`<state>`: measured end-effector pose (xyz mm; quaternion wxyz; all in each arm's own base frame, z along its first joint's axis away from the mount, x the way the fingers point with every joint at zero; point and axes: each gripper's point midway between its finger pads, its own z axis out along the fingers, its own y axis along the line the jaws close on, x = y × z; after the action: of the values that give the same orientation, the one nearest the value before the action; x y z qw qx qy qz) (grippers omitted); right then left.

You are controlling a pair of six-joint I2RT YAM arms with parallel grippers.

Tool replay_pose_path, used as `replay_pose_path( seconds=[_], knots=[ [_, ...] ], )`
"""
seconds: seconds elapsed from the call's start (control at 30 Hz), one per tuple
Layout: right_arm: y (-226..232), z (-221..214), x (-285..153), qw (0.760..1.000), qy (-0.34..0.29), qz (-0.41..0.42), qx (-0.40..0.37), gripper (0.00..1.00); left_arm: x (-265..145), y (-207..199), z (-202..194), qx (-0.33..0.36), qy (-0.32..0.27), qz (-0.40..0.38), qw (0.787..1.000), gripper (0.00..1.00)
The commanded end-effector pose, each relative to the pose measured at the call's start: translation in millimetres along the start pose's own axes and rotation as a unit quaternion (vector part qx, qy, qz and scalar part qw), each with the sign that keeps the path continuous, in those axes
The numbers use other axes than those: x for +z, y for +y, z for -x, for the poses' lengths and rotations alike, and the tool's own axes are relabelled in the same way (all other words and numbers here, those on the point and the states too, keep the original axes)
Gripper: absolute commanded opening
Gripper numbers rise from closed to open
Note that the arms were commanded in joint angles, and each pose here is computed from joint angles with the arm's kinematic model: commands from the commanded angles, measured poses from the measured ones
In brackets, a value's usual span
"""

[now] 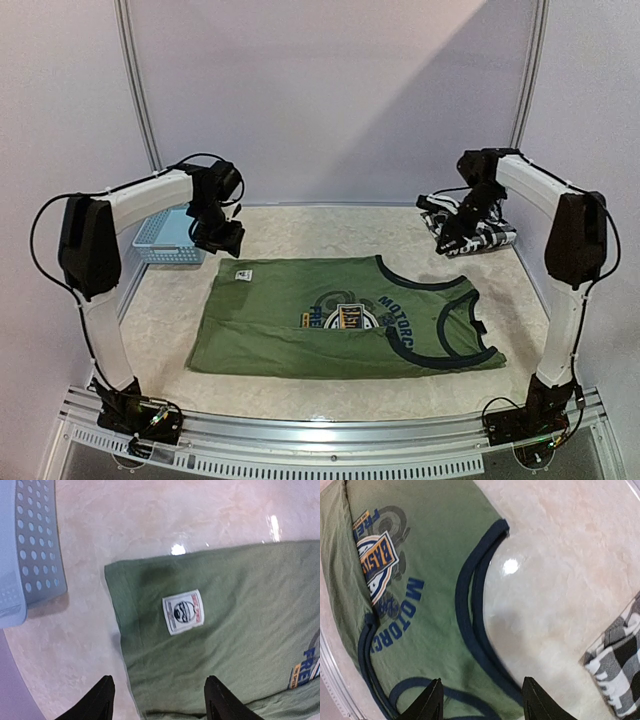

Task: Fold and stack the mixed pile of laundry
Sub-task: Fold the flattened tank top at the center of the board, then pick up the 1/3-folded tank top from the center of the board.

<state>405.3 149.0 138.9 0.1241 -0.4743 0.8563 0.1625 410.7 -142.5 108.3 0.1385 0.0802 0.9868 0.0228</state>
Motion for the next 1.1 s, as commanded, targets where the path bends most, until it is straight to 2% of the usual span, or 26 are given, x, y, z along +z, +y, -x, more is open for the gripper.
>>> replay_pose_path(
  seconds=[0.0,0.13,0.27,0.4,0.57,0.73,0.93,1.07],
  knots=[
    [-6,58,26,0.998,-0.058,0.007,-0.007,0.54,17,5,35,-0.008,-0.025,-0.031,0.999,0.62],
    [-10,96,54,0.997,-0.077,0.022,-0.006,0.57,25,1,39,-0.008,-0.020,-0.042,0.999,0.62],
    [-19,122,88,0.995,-0.090,0.042,0.031,0.65,20,-5,36,-0.017,-0.021,-0.061,0.998,0.62],
    [-25,126,127,0.993,-0.086,0.051,0.066,0.70,9,-12,31,-0.022,-0.026,-0.084,0.996,0.62],
    [-32,125,147,0.989,-0.086,0.056,0.111,0.71,-1,-12,25,-0.019,-0.029,-0.090,0.995,0.62],
    [-33,122,164,0.985,-0.084,0.071,0.130,0.67,-6,-12,21,-0.013,-0.029,-0.094,0.995,0.62],
    [-21,115,176,0.981,-0.076,0.114,0.140,0.51,2,-8,21,-0.003,-0.021,-0.081,0.996,0.62],
    [-21,112,179,0.981,-0.073,0.115,0.141,0.45,15,-7,25,-0.004,-0.012,-0.084,0.996,0.62]
  ],
)
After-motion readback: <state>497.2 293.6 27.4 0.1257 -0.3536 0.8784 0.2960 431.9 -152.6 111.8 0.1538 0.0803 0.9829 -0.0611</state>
